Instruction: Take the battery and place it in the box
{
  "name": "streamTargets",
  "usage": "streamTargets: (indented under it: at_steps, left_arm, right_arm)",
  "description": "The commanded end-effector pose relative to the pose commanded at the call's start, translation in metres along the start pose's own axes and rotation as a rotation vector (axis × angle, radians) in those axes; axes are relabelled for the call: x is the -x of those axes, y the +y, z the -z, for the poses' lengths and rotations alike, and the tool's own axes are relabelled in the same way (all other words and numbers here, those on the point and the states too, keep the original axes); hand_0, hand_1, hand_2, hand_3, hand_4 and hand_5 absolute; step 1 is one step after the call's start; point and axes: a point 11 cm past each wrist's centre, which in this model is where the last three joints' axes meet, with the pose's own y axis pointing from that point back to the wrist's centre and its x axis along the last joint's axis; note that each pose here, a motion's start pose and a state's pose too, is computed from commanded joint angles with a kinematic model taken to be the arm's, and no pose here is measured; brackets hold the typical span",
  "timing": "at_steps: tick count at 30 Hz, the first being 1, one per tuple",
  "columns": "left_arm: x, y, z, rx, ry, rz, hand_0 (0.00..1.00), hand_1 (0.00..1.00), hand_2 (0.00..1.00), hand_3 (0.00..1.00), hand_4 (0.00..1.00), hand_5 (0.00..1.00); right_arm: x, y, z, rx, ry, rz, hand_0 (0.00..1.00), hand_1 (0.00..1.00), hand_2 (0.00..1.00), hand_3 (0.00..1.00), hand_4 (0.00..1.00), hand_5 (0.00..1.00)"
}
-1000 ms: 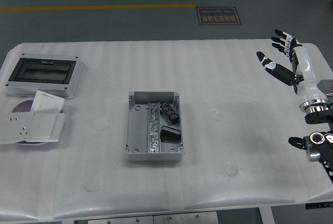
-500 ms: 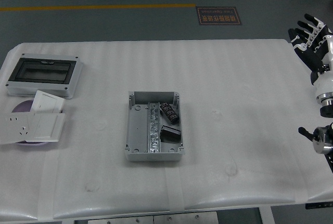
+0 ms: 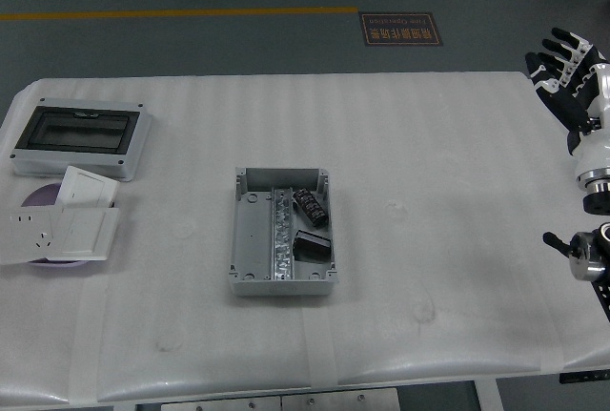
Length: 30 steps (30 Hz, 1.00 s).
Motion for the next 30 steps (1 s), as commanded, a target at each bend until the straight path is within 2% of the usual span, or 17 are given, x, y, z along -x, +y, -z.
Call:
streamTargets:
  at_steps: [5,13,14,15,23,30]
  left_arm:
    - [-0.003,0.0,-0.001,0.006,0.006,-0.009,0.628,0.642,0.596,0.637,0.662,0.103]
    - [-0.002,0.0,0.0,-0.009,-0.003,-0.004,0.629,0.643,0.598,0.637,0.67,0.116]
    - [-0.002,0.0,0.001,-0.014,-0.006,-0.002,0.625,0.643,0.598,0.637,0.67,0.118]
    - [-0.002,0.0,0.002,-0.02,-0.008,0.0,0.625,0.643,0.598,0.637,0.67,0.118]
    - [0.001,0.001,0.018,-0.142,-0.038,0.057,0.627,0.642,0.599,0.638,0.67,0.12]
    - [0.01,0.003,0.018,-0.188,-0.052,0.107,0.63,0.643,0.608,0.646,0.671,0.12]
  right_arm:
    - [0.004,0.003,-0.006,0.025,0.076,-0.003,0.762,0.708,0.735,0.735,0.796,0.327]
    - [0.014,0.005,-0.015,0.057,0.095,0.021,0.742,0.679,0.728,0.715,0.779,0.324]
    - [0.016,0.005,-0.015,0.058,0.098,0.026,0.7,0.647,0.711,0.7,0.713,0.313]
    - [0.017,0.005,-0.015,0.059,0.1,0.03,0.7,0.647,0.711,0.7,0.713,0.313]
    - [0.025,0.007,-0.02,0.077,0.138,0.079,0.698,0.646,0.712,0.702,0.713,0.324]
    - [0.028,0.007,-0.022,0.089,0.122,0.105,0.698,0.644,0.717,0.701,0.708,0.331]
